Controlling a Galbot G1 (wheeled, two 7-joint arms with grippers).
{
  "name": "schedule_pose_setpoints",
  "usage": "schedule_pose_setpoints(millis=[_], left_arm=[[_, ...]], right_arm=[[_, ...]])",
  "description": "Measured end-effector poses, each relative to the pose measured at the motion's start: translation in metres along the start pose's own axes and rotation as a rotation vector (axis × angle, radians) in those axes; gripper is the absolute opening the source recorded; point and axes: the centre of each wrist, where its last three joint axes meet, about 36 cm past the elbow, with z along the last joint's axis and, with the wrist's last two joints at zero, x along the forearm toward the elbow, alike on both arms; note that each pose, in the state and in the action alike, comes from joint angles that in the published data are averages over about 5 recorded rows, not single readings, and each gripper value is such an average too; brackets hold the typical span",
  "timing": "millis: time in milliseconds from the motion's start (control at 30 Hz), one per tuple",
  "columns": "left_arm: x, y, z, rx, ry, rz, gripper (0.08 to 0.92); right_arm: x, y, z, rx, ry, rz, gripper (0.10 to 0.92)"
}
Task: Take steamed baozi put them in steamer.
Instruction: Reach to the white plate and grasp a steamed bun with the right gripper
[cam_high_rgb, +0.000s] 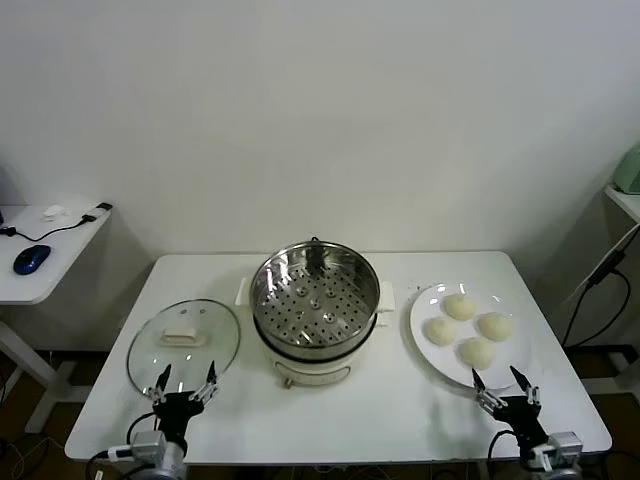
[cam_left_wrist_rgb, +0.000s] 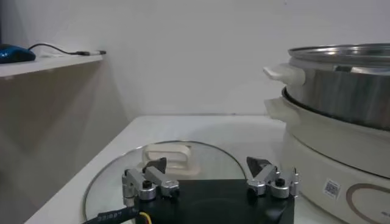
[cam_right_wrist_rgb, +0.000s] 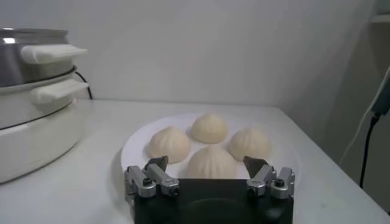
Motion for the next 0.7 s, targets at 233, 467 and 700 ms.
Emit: schedule_pose_setpoints(millis=[233,467,700], left_arm=[[-0.001,0.001,-0.002,-0.002,-0.008,0.012,0.823],[-0.003,0.003,-0.004,-0.003,-0.013,0.018,0.823],[-0.004,0.006,-0.001,-0.008,-0.005,0.022,0.823]], right_arm=[[-0.065,-0.02,-0.056,0.095,-0.018,-0.02,0.823],[-0.142,-0.039,-0.142,0.388,0.002,-0.193,0.823],[-0.194,-0.065,-0.221,0.794,0.105,-0.504,0.823]])
